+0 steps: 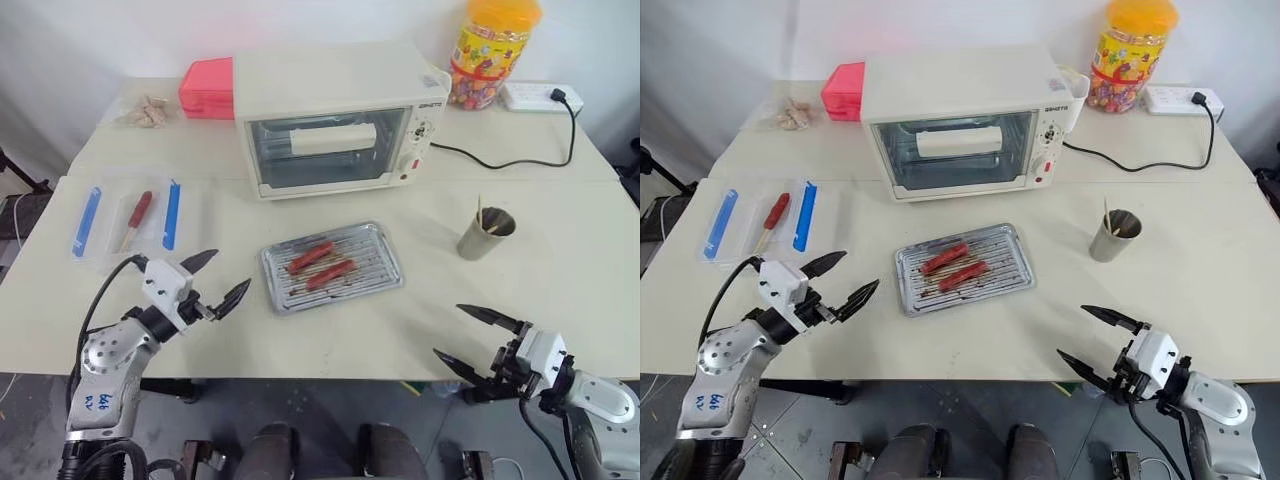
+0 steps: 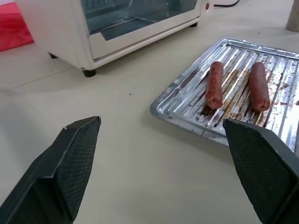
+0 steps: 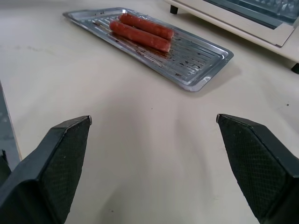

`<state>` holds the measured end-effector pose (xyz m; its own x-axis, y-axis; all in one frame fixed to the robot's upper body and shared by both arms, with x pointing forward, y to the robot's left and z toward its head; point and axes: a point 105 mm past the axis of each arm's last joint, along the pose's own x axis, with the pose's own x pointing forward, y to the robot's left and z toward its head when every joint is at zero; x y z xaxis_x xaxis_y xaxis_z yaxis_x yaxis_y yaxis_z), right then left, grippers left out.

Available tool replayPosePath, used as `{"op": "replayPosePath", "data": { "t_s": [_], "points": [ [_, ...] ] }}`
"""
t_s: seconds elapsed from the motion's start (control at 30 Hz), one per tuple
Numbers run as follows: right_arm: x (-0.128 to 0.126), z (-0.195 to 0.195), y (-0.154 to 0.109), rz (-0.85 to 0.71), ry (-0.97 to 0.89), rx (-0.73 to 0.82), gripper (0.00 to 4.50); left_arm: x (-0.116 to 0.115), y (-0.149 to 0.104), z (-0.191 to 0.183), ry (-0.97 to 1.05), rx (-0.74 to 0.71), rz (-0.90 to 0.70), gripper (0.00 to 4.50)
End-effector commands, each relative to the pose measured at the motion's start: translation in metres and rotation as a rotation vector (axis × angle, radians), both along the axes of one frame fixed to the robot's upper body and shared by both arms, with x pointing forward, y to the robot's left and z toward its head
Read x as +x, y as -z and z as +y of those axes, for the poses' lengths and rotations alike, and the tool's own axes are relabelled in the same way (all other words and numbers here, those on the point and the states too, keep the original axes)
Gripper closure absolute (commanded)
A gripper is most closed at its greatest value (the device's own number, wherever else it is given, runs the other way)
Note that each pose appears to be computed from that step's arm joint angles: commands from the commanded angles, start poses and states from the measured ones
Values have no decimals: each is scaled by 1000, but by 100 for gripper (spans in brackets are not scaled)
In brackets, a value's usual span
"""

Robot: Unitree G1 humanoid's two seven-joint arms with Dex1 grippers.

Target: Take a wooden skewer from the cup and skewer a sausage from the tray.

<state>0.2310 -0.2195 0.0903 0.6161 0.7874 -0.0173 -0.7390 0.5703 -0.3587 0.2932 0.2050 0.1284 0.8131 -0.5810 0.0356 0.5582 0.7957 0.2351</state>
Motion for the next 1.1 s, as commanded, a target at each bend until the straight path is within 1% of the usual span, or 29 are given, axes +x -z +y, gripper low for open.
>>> {"op": "replayPosePath", "data": {
  "t_s": [0.03, 0.13, 0.2, 0.23, 0.3, 0.43, 0.5, 0.57, 0.73, 0.8, 0.9, 1.0, 1.03, 1.1],
  "points": [
    [1, -4, -12, -46, 4, 4, 0, -3, -10, -1, 24, 15, -38, 6],
    [1, -13, -22, -72, 46, 3, 0, -6, -21, -10, 106, -12, -65, 6],
    [-3, -31, -32, -72, 99, -9, 0, -20, -33, -24, 292, -39, -48, 6],
    [-5, -41, -37, -70, 129, -17, 0, -31, -39, -32, 400, -2, -68, 6],
    [-8, -60, -45, -71, 191, -40, 0, -43, -45, -43, 532, 69, -58, 6],
    [-15, -98, -60, -76, 324, -81, 0, -49, -63, -53, 630, 42, -31, 6],
    [-16, -111, -62, -56, 354, -101, 0, -49, -65, -58, 657, 22, -13, 6],
    [-12, -114, -67, -39, 348, -127, 0, -48, -62, -60, 661, 13, -1, 6],
    [11, -98, -97, -40, 280, -158, 0, -37, -57, -55, 573, -61, 0, 6],
    [20, -82, -115, -18, 216, -201, 0, -36, -50, -53, 553, -59, 9, 6],
    [33, -65, -140, 83, 197, -339, 0, -37, -44, -53, 547, -56, 25, 6],
    [44, -40, -166, 161, 157, -459, 0, -36, -40, -53, 547, -55, 35, 6],
    [47, -34, -171, 169, 149, -506, 0, -36, -38, -53, 548, -54, 38, 6],
    [59, -22, -172, 178, 151, -621, 0, -35, -35, -54, 555, -38, 45, 6]
  ]
}}
